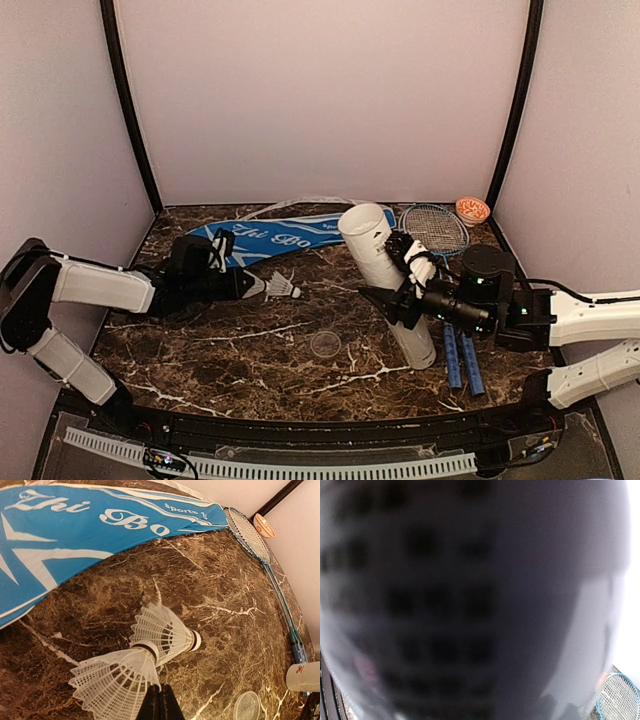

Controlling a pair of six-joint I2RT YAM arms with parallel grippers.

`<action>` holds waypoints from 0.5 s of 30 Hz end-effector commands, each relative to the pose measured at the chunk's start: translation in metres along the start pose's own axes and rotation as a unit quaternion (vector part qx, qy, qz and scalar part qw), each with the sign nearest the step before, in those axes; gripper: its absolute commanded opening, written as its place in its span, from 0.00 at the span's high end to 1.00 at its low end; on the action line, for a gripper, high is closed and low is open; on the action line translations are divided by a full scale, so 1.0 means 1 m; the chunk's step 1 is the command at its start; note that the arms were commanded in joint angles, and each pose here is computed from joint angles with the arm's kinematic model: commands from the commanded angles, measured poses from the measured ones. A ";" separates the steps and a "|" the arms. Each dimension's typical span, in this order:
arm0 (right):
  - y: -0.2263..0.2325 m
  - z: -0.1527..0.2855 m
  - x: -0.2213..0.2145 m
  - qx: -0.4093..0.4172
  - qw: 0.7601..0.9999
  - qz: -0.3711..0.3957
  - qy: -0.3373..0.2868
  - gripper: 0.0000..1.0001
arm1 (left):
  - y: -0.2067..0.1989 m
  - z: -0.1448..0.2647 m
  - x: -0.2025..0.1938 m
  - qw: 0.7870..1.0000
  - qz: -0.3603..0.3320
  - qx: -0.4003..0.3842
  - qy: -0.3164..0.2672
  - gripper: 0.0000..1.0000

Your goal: Pack up the badminton gear

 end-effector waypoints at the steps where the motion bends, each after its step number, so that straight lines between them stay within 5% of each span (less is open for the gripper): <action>1: -0.002 0.003 -0.006 -0.001 1.000 0.003 0.011 0.44 | -0.027 0.042 0.032 0.997 -0.076 -0.012 -0.018 1.00; 6: 0.001 0.000 -0.010 0.009 0.999 0.025 0.022 0.44 | -0.058 0.093 0.063 0.987 -0.153 -0.031 -0.035 1.00; 15: 0.008 -0.010 -0.014 0.033 0.996 0.065 0.050 0.44 | -0.145 0.191 0.090 0.943 -0.267 -0.196 -0.022 1.00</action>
Point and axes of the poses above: each gripper's point midway between its finger pads, its own z axis back along the fingers, its own y axis along the line the jaws close on, x = y × z, the point moved 5 cm from there along z, back along the fingers, and after that the axes turned 4 degrees about z, right-handed, at the moved point
